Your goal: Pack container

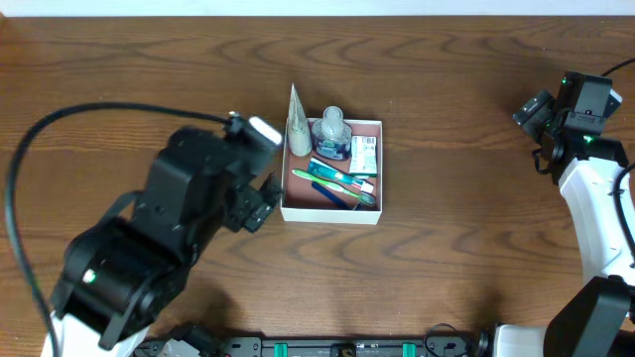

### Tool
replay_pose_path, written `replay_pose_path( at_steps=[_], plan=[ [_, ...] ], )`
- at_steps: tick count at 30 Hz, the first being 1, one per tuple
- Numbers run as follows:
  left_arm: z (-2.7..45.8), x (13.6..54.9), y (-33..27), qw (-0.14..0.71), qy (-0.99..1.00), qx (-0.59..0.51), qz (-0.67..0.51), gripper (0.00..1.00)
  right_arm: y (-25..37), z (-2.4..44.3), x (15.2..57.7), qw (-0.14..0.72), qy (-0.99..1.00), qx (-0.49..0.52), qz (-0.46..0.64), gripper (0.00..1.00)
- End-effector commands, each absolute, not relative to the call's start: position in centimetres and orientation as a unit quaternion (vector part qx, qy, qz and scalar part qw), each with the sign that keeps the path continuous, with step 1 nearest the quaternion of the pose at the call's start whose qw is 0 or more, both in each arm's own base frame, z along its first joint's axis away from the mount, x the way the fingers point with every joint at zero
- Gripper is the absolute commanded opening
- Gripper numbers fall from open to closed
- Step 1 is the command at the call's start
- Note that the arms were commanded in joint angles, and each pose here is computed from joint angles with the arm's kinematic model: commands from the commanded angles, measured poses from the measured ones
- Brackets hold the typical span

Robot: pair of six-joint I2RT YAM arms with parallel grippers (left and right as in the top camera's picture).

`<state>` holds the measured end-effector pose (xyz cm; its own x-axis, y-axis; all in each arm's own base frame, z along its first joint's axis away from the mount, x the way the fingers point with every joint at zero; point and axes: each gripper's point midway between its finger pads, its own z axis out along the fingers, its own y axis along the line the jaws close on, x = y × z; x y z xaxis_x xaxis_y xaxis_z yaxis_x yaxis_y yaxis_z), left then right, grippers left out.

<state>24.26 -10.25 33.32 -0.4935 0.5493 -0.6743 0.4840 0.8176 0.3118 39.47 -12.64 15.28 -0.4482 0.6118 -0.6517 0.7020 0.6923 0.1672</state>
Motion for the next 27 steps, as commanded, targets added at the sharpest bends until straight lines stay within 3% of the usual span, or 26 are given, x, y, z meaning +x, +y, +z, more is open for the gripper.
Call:
replay_pose_path(
  at_steps=[1,8,16,20,27],
  plan=[
    [31.9,22.1,-8.5,0.367,0.887,0.276,0.046,0.98,-13.0,15.3,39.4,0.355,0.848,0.388,-0.069,0.99],
    [28.5,17.2,-8.0,0.254,0.929,0.270,-0.003,0.98,-13.0,15.3,39.4,0.355,0.848,0.388,-0.069,0.99],
    [24.2,16.7,-7.9,0.197,0.949,0.245,0.001,0.98,-13.0,15.3,39.4,0.355,0.848,0.388,-0.069,0.99],
    [23.2,19.0,-8.4,0.246,0.943,0.223,-0.009,0.98,-13.0,15.3,39.4,0.355,0.848,0.388,-0.069,0.99],
    [23.7,24.7,-7.5,0.446,0.884,0.130,-0.044,0.98,-13.0,15.3,39.4,0.355,0.848,0.388,-0.069,0.99]
  ],
)
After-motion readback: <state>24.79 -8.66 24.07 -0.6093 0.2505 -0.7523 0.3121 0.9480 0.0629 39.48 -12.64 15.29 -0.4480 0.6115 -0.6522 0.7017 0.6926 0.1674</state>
